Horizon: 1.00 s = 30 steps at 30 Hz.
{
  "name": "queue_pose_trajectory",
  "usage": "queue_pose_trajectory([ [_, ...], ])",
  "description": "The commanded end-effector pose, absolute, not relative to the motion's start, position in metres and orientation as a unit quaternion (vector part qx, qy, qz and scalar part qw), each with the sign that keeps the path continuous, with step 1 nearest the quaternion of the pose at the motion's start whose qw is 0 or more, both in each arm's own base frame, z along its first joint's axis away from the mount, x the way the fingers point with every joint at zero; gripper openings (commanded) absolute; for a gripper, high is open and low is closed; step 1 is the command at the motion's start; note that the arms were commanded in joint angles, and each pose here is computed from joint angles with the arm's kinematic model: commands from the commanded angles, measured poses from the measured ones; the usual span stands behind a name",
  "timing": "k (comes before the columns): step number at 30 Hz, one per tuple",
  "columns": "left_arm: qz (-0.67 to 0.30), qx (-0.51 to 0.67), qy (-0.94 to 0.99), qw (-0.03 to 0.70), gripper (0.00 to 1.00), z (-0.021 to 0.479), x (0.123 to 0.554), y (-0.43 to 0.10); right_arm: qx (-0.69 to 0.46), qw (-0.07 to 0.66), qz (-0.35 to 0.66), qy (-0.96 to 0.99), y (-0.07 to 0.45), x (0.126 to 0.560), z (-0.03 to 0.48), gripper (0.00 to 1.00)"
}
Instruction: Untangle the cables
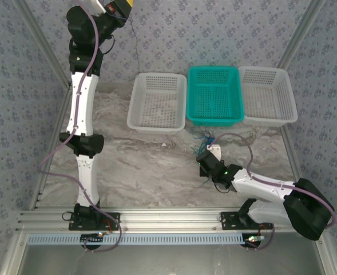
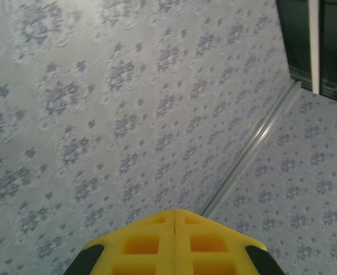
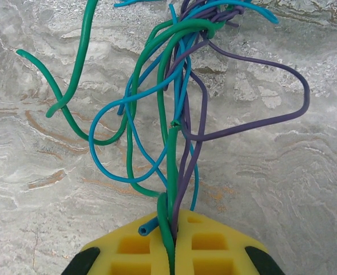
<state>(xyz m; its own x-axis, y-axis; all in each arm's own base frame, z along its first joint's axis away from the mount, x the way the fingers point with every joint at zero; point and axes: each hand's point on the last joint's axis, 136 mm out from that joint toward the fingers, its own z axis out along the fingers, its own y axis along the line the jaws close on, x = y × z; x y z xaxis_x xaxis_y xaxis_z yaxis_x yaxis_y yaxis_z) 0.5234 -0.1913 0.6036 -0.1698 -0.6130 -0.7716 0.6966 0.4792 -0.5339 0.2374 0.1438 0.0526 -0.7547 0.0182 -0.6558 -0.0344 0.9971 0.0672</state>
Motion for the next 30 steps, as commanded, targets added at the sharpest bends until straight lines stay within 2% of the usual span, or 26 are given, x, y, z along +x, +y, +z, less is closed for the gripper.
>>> queue_pose_trajectory([
  [1, -0.503, 0.076, 0.501, 0.700, 0.00, 0.660, 0.477, -0.182, -0.001, 0.355, 0.027, 0.934, 0.141, 0.238, 0.054, 0.00],
  [8, -0.490, 0.122, 0.436, 0.745, 0.00, 0.689, 0.446, -0.200, 0.002, 0.353, 0.030, 0.935, 0.142, 0.238, 0.052, 0.00],
  [12, -0.478, 0.125, 0.452, 0.743, 0.00, 0.680, 0.450, -0.214, 0.003, 0.352, 0.031, 0.935, 0.143, 0.238, 0.053, 0.00],
  [22, -0.438, 0.097, 0.610, 0.653, 0.00, 0.563, 0.532, -0.244, 0.005, 0.356, 0.030, 0.934, 0.136, 0.232, 0.055, 0.00],
  [24, -0.403, 0.092, 0.651, 0.637, 0.00, 0.533, 0.543, -0.249, 0.007, 0.358, 0.031, 0.933, 0.135, 0.232, 0.057, 0.00],
  [28, -0.268, 0.071, 0.749, 0.602, 0.00, 0.459, 0.562, -0.246, 0.008, 0.360, 0.034, 0.932, 0.133, 0.230, 0.060, 0.00],
  [30, -0.219, 0.059, 0.797, 0.560, 0.00, 0.418, 0.564, -0.241, 0.009, 0.362, 0.032, 0.932, 0.132, 0.230, 0.061, 0.00],
])
